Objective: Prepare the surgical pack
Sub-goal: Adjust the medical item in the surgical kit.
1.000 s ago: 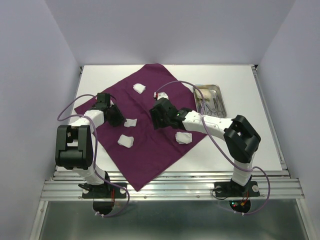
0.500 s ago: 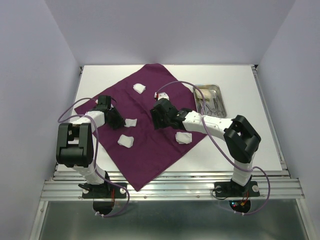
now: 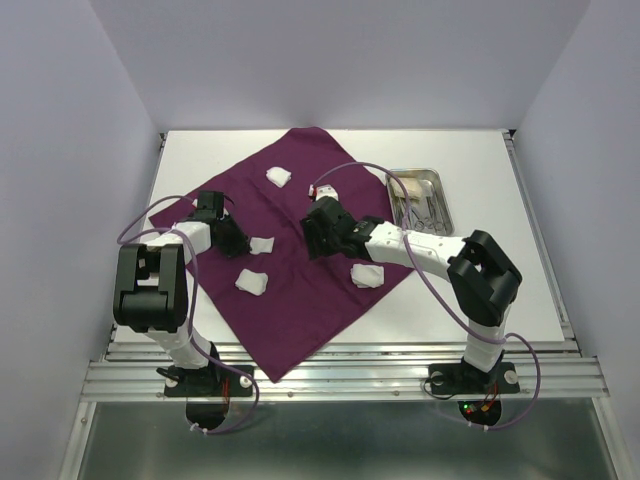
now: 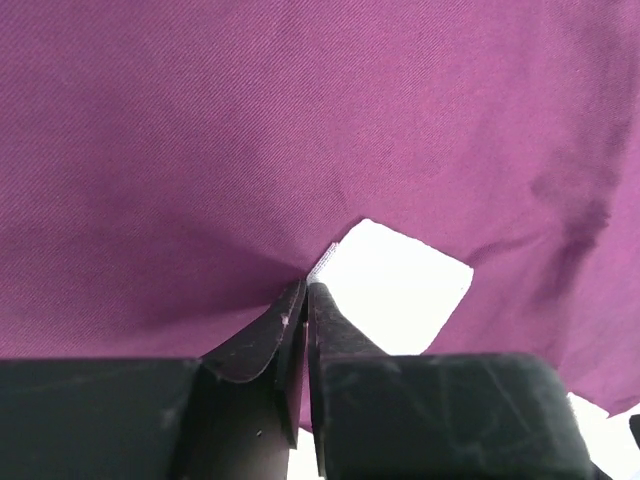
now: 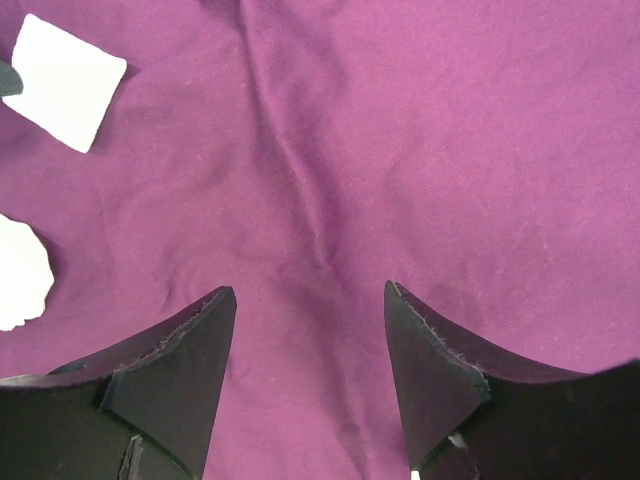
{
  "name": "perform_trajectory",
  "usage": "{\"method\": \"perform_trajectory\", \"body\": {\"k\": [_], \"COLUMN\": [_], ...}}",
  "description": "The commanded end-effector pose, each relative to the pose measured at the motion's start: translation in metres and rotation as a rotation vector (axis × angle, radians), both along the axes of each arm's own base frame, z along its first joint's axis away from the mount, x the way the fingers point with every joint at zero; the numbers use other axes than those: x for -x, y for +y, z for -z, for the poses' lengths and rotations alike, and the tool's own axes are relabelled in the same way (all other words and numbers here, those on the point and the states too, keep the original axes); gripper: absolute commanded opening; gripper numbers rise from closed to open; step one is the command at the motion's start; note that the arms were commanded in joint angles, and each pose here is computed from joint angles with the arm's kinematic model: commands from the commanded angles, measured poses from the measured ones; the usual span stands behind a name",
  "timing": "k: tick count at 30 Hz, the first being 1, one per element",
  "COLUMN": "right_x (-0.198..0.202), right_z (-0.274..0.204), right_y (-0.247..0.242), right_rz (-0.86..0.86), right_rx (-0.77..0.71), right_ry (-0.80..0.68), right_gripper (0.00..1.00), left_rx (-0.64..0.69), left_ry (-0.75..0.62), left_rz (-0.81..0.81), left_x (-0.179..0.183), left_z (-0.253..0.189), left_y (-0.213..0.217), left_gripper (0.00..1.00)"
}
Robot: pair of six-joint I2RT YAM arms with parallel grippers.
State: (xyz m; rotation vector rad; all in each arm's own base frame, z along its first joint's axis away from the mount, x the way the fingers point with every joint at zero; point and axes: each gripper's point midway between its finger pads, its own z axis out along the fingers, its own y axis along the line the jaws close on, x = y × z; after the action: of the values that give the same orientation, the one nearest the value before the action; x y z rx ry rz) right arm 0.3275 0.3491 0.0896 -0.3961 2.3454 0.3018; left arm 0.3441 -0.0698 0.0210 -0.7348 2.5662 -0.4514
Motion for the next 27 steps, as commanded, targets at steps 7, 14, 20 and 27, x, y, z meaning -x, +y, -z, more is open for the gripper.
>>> {"method": "perform_trajectory", "body": {"k": [7,14,20,27], "right_x": [-0.005,-0.004,-0.004,-0.002], "right_z": [-0.016,-0.013,-0.013,-0.011], "right_y": [0.001,0.001,0.001,0.0], "right_rz": [0.015,0.01,0.005,0.003], "right_rx": [-0.021,-0.017,-0.015,-0.012], "right_ry": [-0.031,-0.025,-0.025,-0.019], "right_gripper": [0.66,0.66,0.66,0.67], "left_rx": [-0.059,-0.063,-0.04,-0.037], "left_ry": [-0.047,-0.087,-0.113,-0.129], "left_rz": [0.036,0.075,0.104,0.18], "left_x": [-0.001,0.001,0.002,0.017], "left_z": [-0.029,-0.051,-0.061,-0.075], "left_y": [0.006,0.004,-0.001,-0.005], "left_gripper": [0.01,0.01,0.0,0.0]}}
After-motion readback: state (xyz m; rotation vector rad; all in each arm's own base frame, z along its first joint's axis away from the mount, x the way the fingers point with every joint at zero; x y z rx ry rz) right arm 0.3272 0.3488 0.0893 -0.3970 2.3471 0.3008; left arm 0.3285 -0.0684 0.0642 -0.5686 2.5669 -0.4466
